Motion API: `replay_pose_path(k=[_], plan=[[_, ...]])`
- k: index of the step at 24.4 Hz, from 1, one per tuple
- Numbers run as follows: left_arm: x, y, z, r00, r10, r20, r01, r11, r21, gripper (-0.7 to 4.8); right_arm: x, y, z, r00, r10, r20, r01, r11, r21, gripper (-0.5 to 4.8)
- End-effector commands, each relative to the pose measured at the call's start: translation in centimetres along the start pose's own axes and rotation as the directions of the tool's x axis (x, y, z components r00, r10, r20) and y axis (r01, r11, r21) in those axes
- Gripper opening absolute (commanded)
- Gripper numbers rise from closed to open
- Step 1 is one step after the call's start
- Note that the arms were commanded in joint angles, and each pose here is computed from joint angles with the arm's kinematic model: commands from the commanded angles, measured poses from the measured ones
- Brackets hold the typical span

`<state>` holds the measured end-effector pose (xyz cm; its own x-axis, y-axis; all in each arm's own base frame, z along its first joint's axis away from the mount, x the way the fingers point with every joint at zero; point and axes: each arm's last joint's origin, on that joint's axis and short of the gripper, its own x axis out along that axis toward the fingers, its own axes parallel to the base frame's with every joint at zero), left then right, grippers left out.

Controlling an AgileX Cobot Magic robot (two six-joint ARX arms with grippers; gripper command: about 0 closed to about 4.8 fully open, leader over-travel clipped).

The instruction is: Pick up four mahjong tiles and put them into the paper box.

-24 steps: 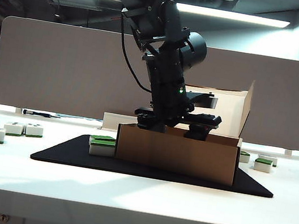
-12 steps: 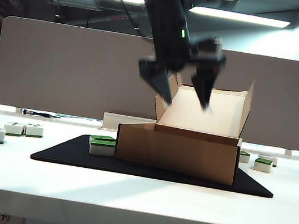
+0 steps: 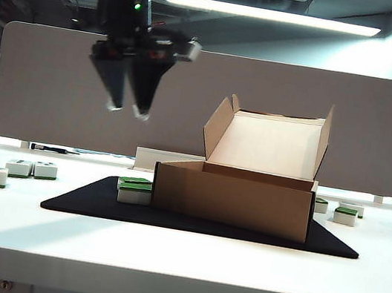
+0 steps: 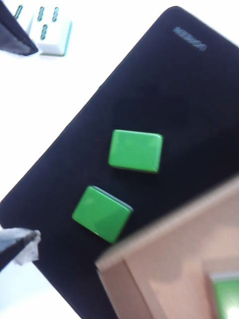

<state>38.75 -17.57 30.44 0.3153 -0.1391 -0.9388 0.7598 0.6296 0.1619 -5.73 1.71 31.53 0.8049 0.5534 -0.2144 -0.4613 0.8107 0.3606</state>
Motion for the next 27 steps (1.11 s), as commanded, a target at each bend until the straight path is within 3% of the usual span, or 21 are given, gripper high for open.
replay_pose_path(k=[1, 9, 12, 20, 24, 27], plan=[[1.3, -0.5, -0.6, 0.998, -0.033, -0.045, 0.035, 0.998, 0.05, 4.44, -0.2, 0.1, -0.1, 1.0, -0.002, 0.02, 0.002, 1.0, -0.013, -0.01], [5.9, -2.5, -0.1, 0.985, -0.094, -0.141, 0.109, 0.989, 0.102, 4.25, 0.1, -0.2, -0.2, 1.0, -0.017, 0.013, 0.017, 1.0, -0.006, -0.01], [7.1, -3.1, 0.4, 0.986, -0.097, -0.136, 0.114, 0.986, 0.118, 3.92, 0.1, -0.2, -0.2, 1.0, -0.018, 0.016, 0.018, 1.0, -0.007, -0.01], [9.5, -3.4, 0.8, 0.984, -0.107, -0.144, 0.125, 0.984, 0.124, 3.88, 0.1, -0.2, -0.1, 1.0, -0.018, 0.016, 0.018, 1.0, -0.007, -0.01], [9.9, -3.4, 0.9, 0.985, -0.103, -0.137, 0.121, 0.985, 0.125, 3.15, 0.1, -0.2, -0.1, 1.0, -0.018, 0.017, 0.018, 1.0, -0.008, -0.01], [10.2, -3.4, 0.9, 0.985, -0.104, -0.139, 0.122, 0.985, 0.125, 2.99, 0.1, -0.2, -0.1, 1.0, -0.018, 0.017, 0.019, 1.0, -0.008, -0.01]])
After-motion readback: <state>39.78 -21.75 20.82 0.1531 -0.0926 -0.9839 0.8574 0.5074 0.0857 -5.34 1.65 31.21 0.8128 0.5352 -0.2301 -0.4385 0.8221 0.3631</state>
